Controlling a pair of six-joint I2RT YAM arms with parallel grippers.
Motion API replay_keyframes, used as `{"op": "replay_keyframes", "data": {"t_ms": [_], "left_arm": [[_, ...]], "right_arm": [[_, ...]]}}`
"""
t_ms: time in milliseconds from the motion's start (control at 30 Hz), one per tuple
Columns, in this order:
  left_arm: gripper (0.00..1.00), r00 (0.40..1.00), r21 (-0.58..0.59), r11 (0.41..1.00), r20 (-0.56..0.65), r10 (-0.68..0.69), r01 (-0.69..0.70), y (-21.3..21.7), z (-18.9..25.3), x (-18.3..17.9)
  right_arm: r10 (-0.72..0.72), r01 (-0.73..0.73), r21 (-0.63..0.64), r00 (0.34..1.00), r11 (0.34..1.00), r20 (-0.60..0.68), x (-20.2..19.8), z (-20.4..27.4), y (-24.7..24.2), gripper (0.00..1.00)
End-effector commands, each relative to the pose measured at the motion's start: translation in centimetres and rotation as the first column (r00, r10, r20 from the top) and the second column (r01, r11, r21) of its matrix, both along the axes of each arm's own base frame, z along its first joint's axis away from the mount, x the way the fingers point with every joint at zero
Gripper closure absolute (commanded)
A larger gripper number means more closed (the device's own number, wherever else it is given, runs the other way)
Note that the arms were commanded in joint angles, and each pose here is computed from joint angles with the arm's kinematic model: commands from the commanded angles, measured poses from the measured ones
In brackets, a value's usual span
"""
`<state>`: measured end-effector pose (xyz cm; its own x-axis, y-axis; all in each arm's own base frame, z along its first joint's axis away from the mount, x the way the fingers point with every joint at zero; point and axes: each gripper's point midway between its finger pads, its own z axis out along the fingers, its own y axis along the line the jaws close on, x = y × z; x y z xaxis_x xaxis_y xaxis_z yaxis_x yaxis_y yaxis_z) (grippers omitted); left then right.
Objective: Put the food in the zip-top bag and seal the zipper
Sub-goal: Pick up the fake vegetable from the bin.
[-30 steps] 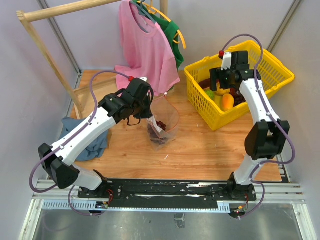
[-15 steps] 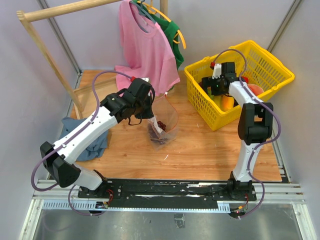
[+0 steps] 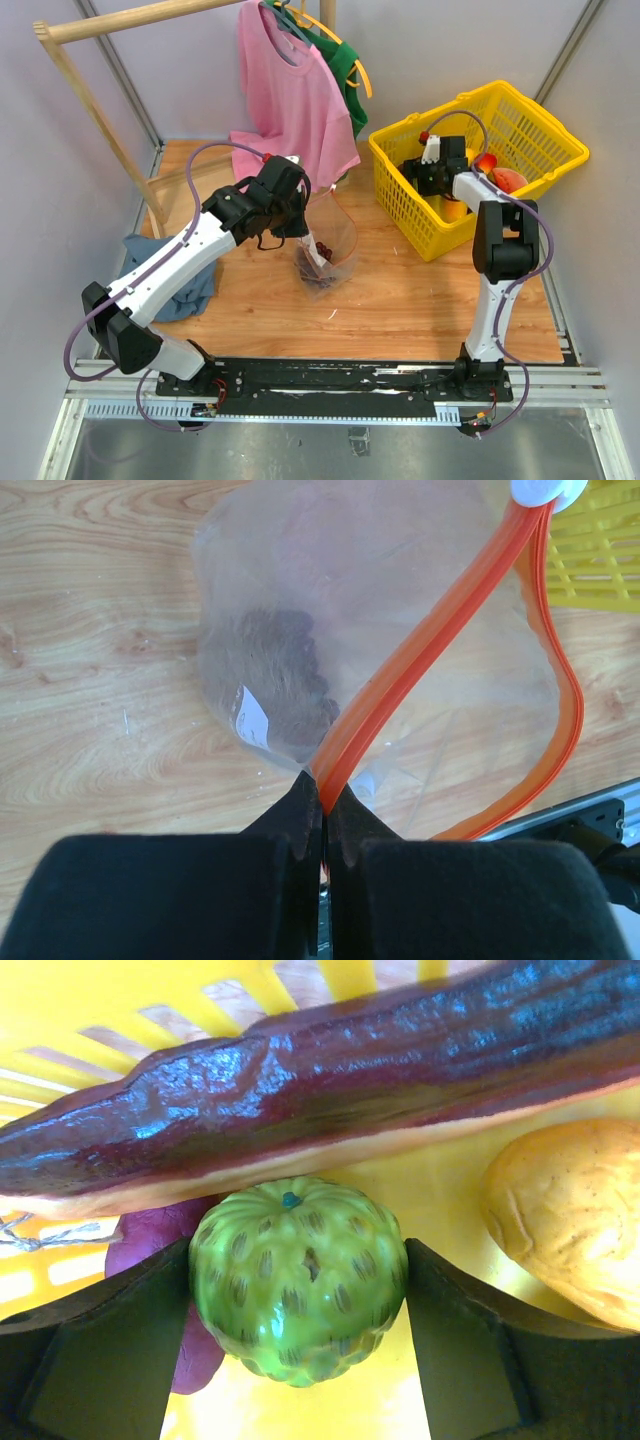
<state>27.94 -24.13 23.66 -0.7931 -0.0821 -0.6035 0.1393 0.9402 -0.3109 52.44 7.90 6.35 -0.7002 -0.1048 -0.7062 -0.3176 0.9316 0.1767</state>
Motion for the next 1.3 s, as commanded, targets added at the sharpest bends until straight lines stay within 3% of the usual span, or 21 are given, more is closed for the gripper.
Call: {"op": "replay_keyframes", "data": {"t_ms": [0,100,200,600,933,1267], "left_arm": [[1.00,1.000,-0.022,1.000,0.022,-0.004,0.004,-0.3,0.6,0.5],[1.00,1.000,-0.022,1.000,0.024,-0.001,0.001,-0.2,0.7,0.5],[1.00,1.000,-0.027,1.000,0.026,-0.003,0.004,-0.2,0.7,0.4],[1.00,0.999,-0.035,0.999,0.033,0.011,-0.010,0.0,0.5,0.3],[1.00,1.000,-0.045,0.999,0.024,0.016,-0.015,-0.2,0.0,0.3],[1.00,0.999,-0.058,0.998,0.026,0.030,-0.029,-0.3,0.2,0.6]], "right_arm": [[0.000,0.000,0.040,1.000,0.999,0.004,-0.4,0.4,-0.1,0.38],[-0.010,0.009,0.033,1.000,0.999,0.022,-1.2,1.7,-0.3,0.54],[-0.036,0.035,0.007,0.997,0.999,0.072,-1.8,4.2,-1.0,0.60],[-0.190,0.218,-0.080,0.945,0.973,0.268,-6.3,15.2,-4.8,0.79],[-0.199,0.218,0.012,0.863,0.976,0.464,-12.3,26.5,-3.9,0.80],[-0.043,-0.022,0.118,0.851,0.993,0.523,-18.1,30.0,2.8,0.80]]}}
